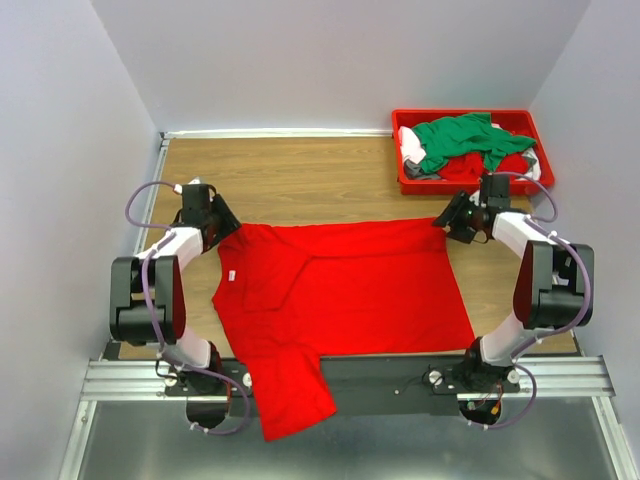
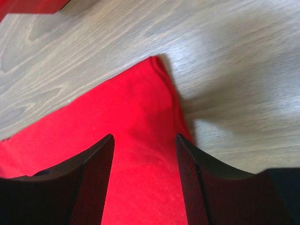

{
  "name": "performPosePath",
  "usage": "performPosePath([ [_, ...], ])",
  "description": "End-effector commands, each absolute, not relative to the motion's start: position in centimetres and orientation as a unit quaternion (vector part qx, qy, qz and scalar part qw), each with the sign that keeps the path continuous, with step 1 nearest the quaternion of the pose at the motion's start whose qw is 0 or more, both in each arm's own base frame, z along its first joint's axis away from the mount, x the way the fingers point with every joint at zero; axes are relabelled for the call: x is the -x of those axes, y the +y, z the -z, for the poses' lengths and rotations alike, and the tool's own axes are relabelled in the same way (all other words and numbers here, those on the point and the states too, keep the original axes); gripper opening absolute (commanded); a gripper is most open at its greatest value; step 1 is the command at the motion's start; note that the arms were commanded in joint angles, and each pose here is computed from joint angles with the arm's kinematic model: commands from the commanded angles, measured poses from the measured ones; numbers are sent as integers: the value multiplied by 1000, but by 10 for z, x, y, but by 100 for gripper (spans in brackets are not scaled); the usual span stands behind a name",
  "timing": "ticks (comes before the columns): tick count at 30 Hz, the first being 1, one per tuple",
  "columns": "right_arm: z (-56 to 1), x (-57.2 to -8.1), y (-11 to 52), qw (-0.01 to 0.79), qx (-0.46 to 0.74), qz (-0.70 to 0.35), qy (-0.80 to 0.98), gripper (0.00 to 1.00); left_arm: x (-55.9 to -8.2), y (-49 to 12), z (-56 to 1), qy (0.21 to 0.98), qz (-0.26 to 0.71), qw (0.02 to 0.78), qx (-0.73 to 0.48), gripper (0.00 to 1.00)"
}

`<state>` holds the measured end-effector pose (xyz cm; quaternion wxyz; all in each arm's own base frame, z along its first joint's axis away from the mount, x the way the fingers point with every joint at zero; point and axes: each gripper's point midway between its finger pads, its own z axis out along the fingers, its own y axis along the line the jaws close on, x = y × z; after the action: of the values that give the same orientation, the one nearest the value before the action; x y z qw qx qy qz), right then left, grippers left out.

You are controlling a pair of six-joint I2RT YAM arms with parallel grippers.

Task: Fold and stack the t-shirts
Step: Fold the tshirt

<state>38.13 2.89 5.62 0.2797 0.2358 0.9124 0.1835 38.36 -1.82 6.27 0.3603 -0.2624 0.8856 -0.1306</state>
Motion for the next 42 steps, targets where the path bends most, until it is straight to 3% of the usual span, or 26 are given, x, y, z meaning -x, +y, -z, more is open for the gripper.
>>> performPosePath([
  [1, -47, -382, 23, 277, -249, -191, 908, 62, -406, -24, -69, 881, 153, 379, 237, 61],
  [7, -36, -379, 15, 267, -261, -187, 909, 61, -416, -26, -52, 891, 154, 362, 226, 48],
  [11, -31, -381, 18, 261, -254, -197, 910, 59, -421, -21, -48, 895, 145, 360, 222, 29],
  [12, -28, -382, 20, 256, -252, -201, 911, 58, -422, -20, -47, 895, 144, 359, 223, 17],
  [16, -24, -381, 27, 242, -249, -222, 911, 57, -423, -6, -51, 892, 120, 369, 231, 4],
  [27, -7, -388, 34, 220, -248, -243, 912, 52, -418, 13, -30, 899, 81, 354, 245, 0],
  [37, 1, -385, 29, 214, -255, -228, 915, 6, -427, 23, -18, 900, 73, 343, 257, 0],
  [42, -24, -398, 3, 269, -258, -170, 912, 5, -438, 27, -24, 898, 65, 351, 257, 0],
])
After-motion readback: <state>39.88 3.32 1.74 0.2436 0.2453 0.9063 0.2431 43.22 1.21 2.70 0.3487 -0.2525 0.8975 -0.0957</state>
